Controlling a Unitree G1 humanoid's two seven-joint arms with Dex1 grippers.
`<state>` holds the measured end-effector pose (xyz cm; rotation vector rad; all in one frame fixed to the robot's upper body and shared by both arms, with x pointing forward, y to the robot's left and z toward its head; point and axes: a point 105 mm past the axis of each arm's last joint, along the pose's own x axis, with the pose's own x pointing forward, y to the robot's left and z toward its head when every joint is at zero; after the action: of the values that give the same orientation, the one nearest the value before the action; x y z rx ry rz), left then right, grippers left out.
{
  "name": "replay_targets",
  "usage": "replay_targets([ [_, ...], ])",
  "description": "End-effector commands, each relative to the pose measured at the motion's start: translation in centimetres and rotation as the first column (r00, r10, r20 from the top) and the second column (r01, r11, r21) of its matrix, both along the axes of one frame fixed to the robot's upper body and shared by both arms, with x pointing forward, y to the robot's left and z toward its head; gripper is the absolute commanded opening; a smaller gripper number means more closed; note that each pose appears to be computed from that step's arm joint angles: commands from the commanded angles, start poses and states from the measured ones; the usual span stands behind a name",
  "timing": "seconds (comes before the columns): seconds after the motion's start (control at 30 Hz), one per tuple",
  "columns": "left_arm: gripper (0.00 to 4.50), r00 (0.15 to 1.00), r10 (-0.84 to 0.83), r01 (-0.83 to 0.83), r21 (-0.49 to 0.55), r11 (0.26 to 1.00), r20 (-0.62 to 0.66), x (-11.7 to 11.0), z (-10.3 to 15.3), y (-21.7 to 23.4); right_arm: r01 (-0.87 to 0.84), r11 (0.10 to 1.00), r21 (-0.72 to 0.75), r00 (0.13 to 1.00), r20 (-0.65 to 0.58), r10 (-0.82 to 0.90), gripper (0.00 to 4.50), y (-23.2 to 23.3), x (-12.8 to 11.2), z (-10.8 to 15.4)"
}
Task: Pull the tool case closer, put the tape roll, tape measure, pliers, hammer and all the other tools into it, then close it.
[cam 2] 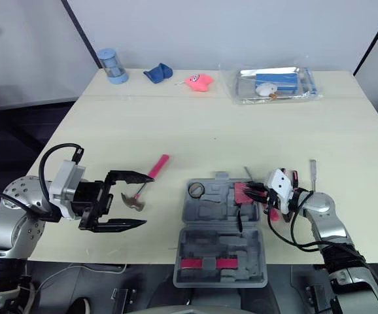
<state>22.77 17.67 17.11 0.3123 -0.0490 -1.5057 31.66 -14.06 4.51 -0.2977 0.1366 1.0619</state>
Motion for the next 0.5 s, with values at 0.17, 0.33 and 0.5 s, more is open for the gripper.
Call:
replay_targets([
  [0.17,4.5,0.999,-0.007,0.007,0.002,1.0,0.04,0.0,0.8,-0.2,-0.03,0.971,-0.238,0.958,-0.285,-0.041,0.94,-1.5,-2.2,-7.1],
  [0.33,4.5,0.999,0.022,-0.021,-0.011,1.0,0.036,0.1,0.7,-0.1,-0.002,0.976,-0.219,0.974,-0.222,-0.048,0.94,-1.1,-1.3,-5.8],
  [0.5,4.5,0.993,0.119,-0.119,-0.045,0.992,0.014,0.3,0.5,0.8,0.043,0.996,-0.083,0.999,-0.003,-0.043,0.94,-0.2,-0.1,-0.6],
])
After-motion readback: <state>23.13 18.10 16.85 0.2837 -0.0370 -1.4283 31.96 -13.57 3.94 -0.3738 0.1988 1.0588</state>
